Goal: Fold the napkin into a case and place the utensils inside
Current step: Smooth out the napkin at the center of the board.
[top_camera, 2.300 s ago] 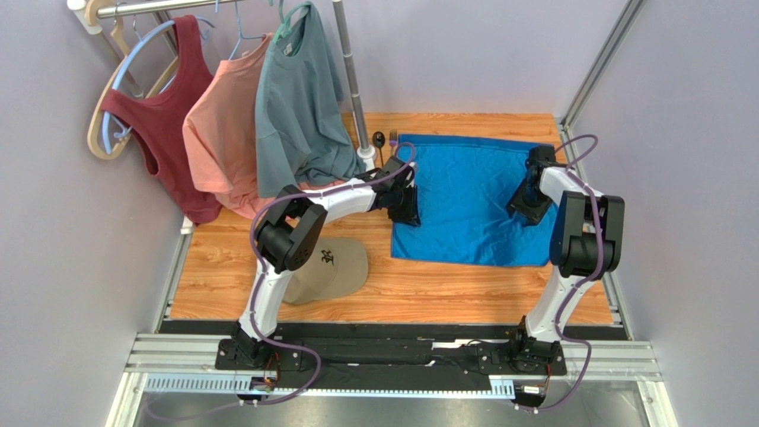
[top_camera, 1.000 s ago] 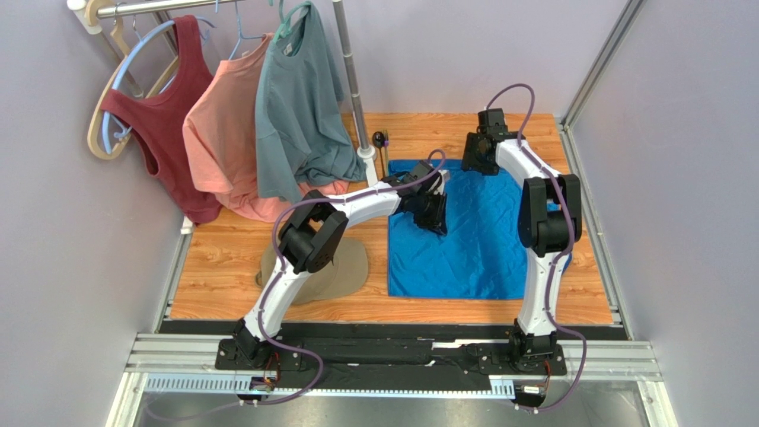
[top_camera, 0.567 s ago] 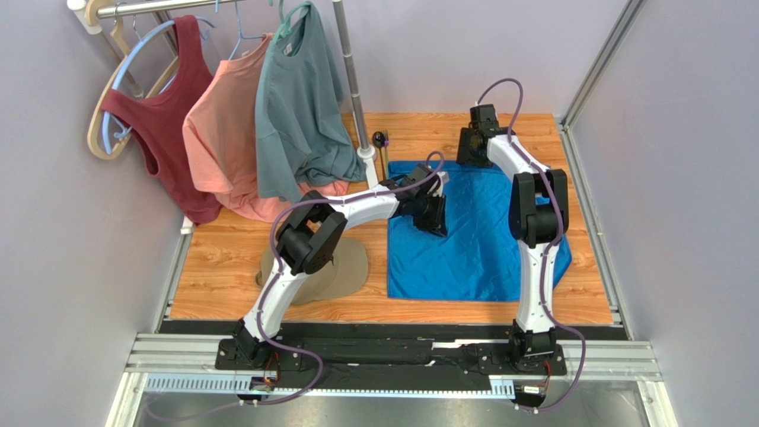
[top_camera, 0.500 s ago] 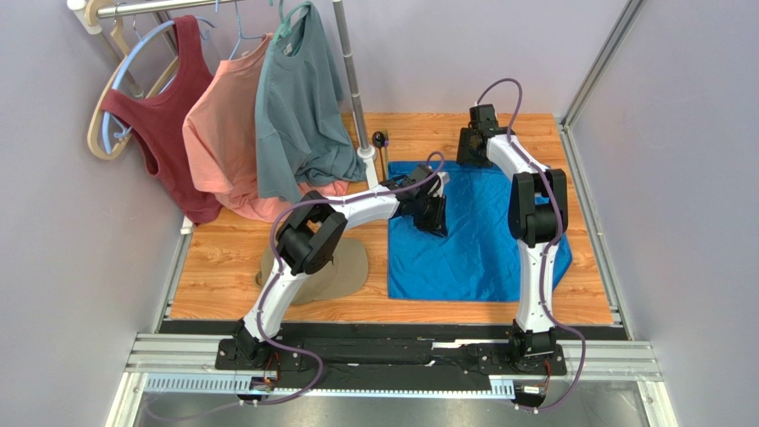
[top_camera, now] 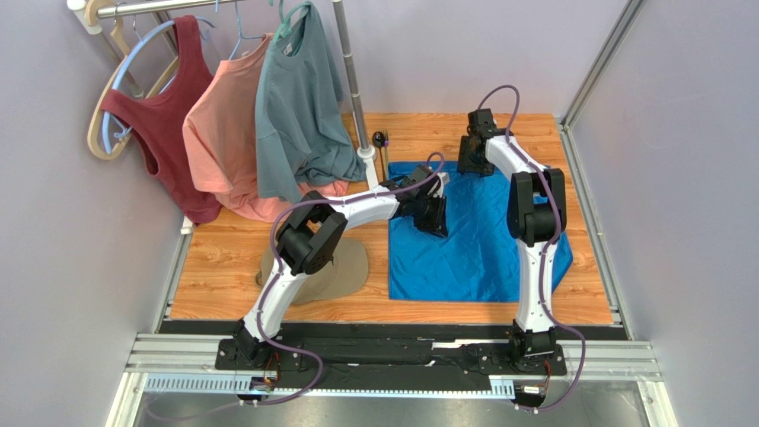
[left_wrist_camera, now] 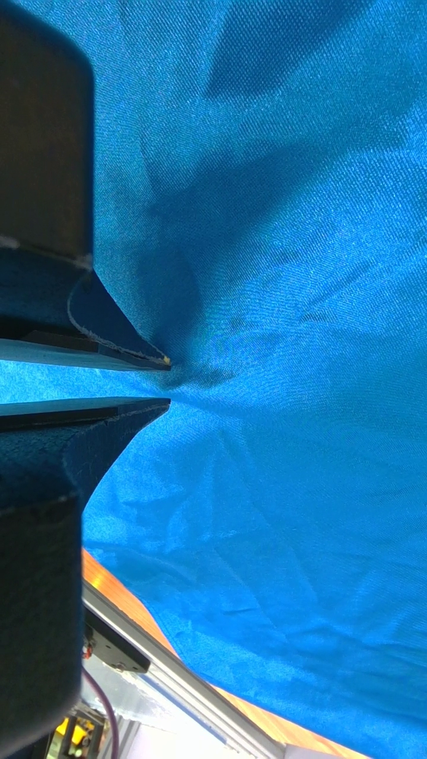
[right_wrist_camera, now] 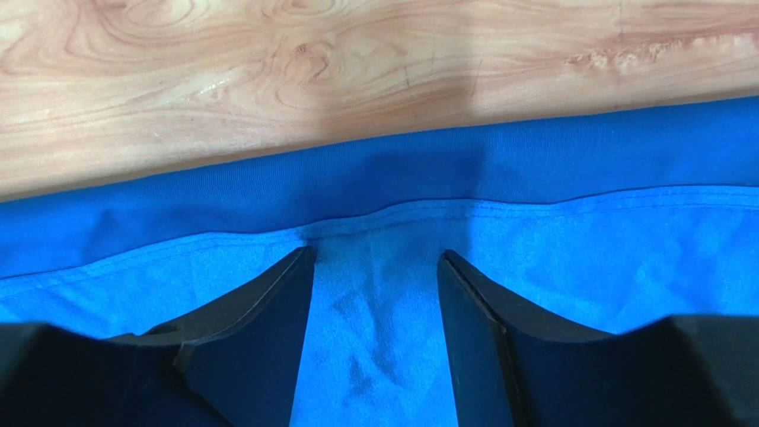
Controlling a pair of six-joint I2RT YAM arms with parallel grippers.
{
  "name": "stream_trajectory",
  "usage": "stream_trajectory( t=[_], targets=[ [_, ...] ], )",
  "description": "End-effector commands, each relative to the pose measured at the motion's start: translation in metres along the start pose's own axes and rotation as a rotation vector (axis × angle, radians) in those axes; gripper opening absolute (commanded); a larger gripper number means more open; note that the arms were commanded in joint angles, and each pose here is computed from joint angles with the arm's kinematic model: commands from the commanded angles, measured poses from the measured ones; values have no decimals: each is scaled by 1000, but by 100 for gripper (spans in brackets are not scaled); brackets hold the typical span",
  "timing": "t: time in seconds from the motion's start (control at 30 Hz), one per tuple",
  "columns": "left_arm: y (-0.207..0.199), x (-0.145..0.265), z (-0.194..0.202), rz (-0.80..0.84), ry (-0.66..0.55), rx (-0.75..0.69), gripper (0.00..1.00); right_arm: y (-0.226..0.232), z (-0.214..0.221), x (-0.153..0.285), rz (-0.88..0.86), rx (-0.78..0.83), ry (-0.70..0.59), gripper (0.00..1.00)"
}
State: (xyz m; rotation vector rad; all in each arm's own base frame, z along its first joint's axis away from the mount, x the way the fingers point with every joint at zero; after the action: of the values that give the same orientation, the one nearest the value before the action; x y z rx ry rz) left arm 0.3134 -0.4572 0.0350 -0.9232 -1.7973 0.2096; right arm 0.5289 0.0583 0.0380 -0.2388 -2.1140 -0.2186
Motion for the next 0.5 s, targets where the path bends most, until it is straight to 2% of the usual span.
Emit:
stream_trajectory(
  t=[0.0, 0.13, 0.17, 0.23, 0.33, 0.47],
  targets=[
    [-5, 7, 10, -10, 30, 6, 26, 7, -9, -10, 19, -30, 7, 57],
    [-4, 7, 12, -16, 29, 8, 25, 12, -39, -20, 36, -92, -49, 58],
    [-5, 7, 13, -15, 32, 8, 25, 20, -61, -15, 10, -115, -106, 58],
    [-3, 6, 15, -17, 39, 6, 25, 20, -75, -25, 11, -142, -142, 59],
    [-3, 9, 15, -25, 36, -9, 25, 27, -123, -8, -57, -199, -293, 61],
    [-10, 25, 0, -33, -1, -59, 27, 23, -161, 32, -108, -218, -404, 63]
  ],
)
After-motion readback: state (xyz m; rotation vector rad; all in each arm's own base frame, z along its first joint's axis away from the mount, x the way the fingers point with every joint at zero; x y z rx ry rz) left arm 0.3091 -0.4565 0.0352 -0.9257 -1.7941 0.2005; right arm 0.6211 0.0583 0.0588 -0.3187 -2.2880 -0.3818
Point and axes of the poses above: each gripper's point midway between its finger pads, its own x axis back along the fingers, its own y axis along the line the jaws close on, z = x × y, the point moved 1 cm from there along x, back along the fingers, and after that the axes turned 6 degrees about -x, right-handed, at the moved point
